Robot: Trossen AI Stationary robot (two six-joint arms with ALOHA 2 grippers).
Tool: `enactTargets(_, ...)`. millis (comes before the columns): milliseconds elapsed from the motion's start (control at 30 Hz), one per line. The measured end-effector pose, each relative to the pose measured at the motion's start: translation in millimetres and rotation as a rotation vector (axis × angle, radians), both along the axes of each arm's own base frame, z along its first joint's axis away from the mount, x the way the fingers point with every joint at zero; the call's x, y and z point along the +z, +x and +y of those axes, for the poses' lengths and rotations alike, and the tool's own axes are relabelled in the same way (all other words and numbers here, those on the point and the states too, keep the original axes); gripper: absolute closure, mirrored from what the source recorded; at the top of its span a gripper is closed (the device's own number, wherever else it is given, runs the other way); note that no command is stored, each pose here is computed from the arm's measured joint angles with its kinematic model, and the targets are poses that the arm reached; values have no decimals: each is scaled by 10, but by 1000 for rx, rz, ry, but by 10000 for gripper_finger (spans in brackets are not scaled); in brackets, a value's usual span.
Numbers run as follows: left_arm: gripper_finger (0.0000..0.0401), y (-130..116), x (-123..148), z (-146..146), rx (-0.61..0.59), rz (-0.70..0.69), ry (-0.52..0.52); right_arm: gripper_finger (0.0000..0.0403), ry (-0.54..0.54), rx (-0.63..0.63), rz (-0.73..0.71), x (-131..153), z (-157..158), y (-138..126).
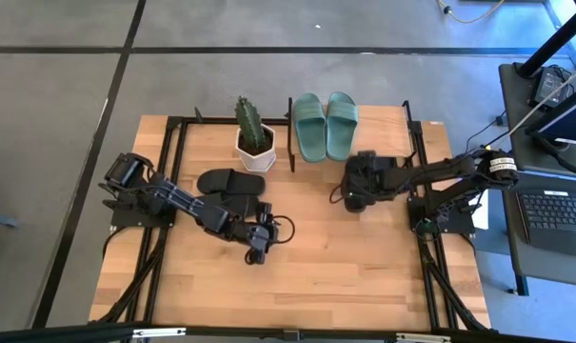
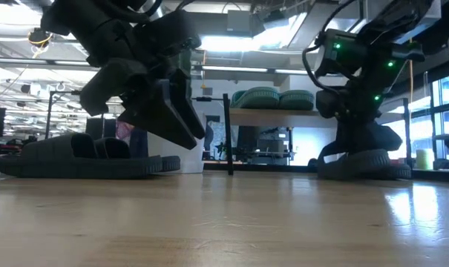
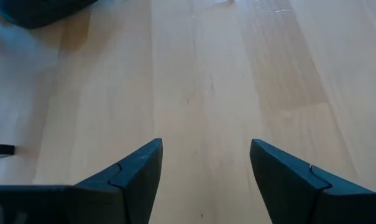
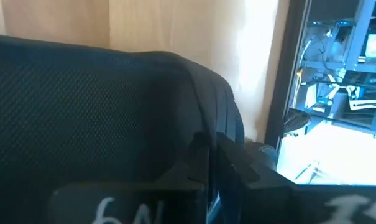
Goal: Pick and place slides into the shelf
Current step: Put the black slipper under the shelf
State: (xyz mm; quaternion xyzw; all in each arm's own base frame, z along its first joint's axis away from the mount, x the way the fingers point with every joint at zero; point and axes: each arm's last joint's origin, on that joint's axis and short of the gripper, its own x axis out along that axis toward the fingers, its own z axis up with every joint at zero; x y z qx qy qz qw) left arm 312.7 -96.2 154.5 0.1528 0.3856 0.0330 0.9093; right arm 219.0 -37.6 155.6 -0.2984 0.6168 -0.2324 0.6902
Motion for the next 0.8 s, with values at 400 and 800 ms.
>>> enactTargets(400,166,10,0,31,13,-1,-3,390,2,48,21,-282,-63,-168)
enactTargets(800,166,16,5,33,15,-9,-6,389,-67,98,119,-260,-79,-172)
